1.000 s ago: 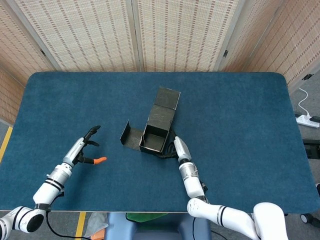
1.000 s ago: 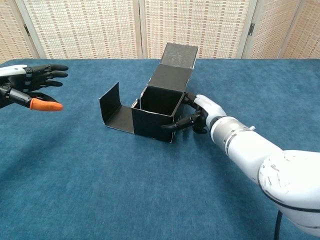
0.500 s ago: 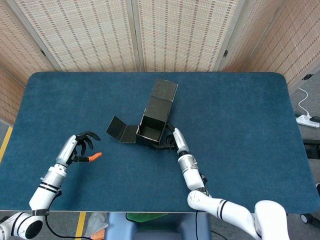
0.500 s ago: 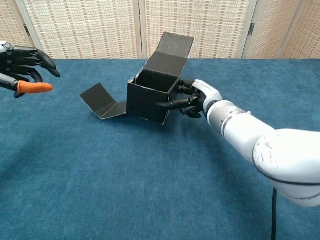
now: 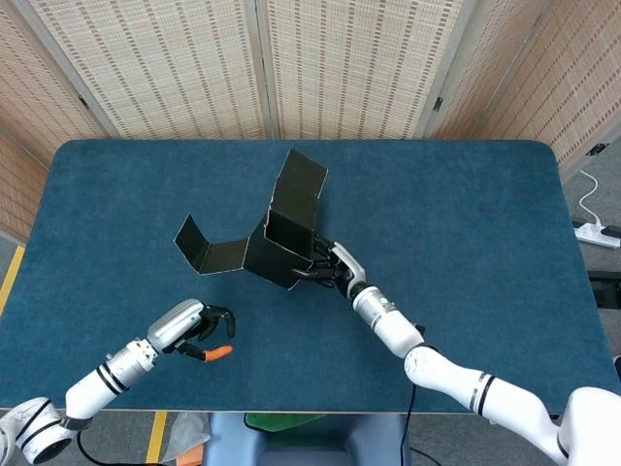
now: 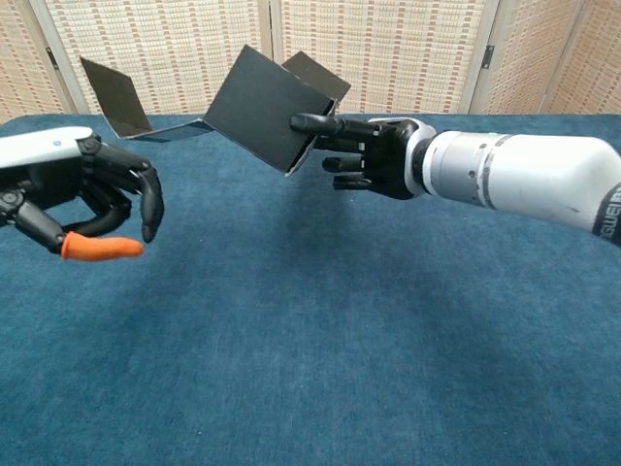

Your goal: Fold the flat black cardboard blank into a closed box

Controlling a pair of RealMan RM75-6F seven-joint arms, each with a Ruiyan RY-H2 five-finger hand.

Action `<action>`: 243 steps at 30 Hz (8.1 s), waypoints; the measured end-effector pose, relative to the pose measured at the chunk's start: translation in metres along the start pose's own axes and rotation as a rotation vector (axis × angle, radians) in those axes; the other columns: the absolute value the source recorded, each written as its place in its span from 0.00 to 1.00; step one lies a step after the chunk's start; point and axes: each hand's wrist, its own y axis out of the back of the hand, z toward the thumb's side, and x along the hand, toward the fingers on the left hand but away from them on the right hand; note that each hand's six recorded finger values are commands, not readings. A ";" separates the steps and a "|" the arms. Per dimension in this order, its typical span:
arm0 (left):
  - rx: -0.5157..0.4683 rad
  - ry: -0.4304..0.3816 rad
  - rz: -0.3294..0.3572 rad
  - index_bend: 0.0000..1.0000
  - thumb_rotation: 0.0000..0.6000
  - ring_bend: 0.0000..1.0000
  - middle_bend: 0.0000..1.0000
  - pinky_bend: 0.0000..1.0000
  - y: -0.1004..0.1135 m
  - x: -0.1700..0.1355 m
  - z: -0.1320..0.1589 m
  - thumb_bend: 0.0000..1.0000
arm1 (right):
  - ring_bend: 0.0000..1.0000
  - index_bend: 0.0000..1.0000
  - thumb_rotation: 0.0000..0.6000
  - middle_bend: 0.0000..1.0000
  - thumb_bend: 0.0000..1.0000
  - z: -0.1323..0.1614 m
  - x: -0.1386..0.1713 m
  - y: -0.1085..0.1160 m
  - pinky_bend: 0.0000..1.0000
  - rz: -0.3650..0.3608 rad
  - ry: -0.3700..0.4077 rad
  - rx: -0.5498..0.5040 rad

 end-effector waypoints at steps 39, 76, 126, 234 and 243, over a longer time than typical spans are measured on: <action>0.248 -0.093 0.460 0.44 1.00 0.80 0.52 0.85 0.075 0.023 0.024 0.38 | 0.77 0.62 1.00 0.65 0.35 -0.034 0.045 -0.029 1.00 0.160 -0.045 0.144; 0.590 -0.181 0.314 0.44 1.00 0.73 0.48 0.82 0.024 0.052 -0.007 0.45 | 0.77 0.62 1.00 0.65 0.35 -0.054 0.020 -0.017 1.00 0.114 -0.048 0.364; 0.970 -0.281 0.157 0.44 1.00 0.70 0.44 0.80 -0.014 0.073 -0.029 0.34 | 0.77 0.62 1.00 0.64 0.35 -0.078 -0.009 -0.008 1.00 0.000 0.065 0.654; 0.974 -0.179 0.327 0.25 1.00 0.76 0.33 0.74 0.025 0.037 -0.013 0.40 | 0.70 0.12 1.00 0.23 0.12 -0.090 -0.025 -0.002 1.00 -0.083 0.108 0.691; 0.557 -0.084 0.327 0.19 1.00 0.75 0.30 0.74 0.040 0.024 -0.011 0.39 | 0.63 0.00 1.00 0.00 0.00 -0.106 -0.015 -0.007 1.00 -0.021 0.066 0.714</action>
